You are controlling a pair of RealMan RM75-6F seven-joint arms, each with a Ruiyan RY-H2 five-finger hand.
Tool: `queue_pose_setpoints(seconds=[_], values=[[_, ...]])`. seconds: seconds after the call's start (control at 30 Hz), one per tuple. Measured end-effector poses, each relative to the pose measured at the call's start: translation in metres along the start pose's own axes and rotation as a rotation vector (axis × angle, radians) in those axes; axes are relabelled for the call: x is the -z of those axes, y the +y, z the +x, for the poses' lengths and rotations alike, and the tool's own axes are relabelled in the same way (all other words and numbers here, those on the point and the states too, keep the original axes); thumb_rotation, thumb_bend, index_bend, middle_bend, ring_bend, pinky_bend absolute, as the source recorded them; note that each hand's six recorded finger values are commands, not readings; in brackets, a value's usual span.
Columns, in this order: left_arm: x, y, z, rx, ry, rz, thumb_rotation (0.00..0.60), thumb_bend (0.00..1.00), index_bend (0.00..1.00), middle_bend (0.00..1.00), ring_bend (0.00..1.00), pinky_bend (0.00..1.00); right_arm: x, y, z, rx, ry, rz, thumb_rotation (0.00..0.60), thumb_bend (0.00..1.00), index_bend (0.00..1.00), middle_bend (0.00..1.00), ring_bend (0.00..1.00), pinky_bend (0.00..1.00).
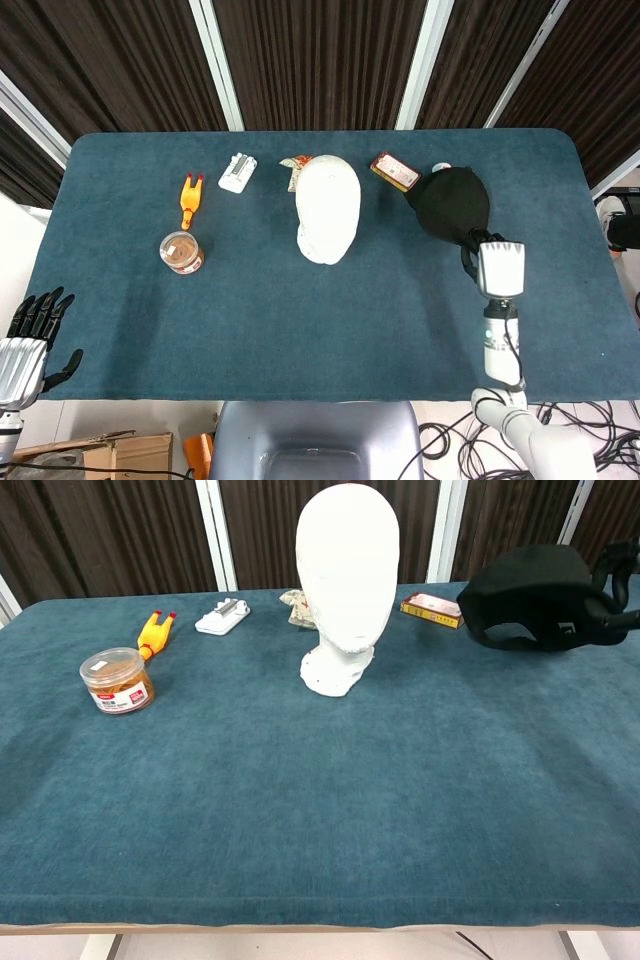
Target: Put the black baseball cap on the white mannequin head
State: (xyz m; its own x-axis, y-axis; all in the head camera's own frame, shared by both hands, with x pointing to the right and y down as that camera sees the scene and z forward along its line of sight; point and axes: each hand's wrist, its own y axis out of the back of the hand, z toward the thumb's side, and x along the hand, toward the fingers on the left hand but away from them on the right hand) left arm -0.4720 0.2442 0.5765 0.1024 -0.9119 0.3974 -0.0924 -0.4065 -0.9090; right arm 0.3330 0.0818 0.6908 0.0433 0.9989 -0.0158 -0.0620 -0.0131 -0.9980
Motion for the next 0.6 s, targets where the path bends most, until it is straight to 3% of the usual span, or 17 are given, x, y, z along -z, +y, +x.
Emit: queue_pose_setpoints(seconds=[0.23, 0.6], values=[[0.0, 0.0, 0.0, 0.001, -0.002, -0.003, 0.6, 0.37, 0.0, 0.0, 0.0, 0.0, 0.007, 0.029, -0.017, 0.117, 0.029, 0.082, 0.6, 0.41, 0.95, 0.71, 0.74, 0.99], [-0.001, -0.001, 0.0, 0.005, -0.004, -0.005, 0.6, 0.37, 0.0, 0.0, 0.0, 0.0, 0.004, 0.097, -0.058, 0.362, 0.093, 0.286, 0.6, 0.41, 0.96, 0.71, 0.75, 0.99]])
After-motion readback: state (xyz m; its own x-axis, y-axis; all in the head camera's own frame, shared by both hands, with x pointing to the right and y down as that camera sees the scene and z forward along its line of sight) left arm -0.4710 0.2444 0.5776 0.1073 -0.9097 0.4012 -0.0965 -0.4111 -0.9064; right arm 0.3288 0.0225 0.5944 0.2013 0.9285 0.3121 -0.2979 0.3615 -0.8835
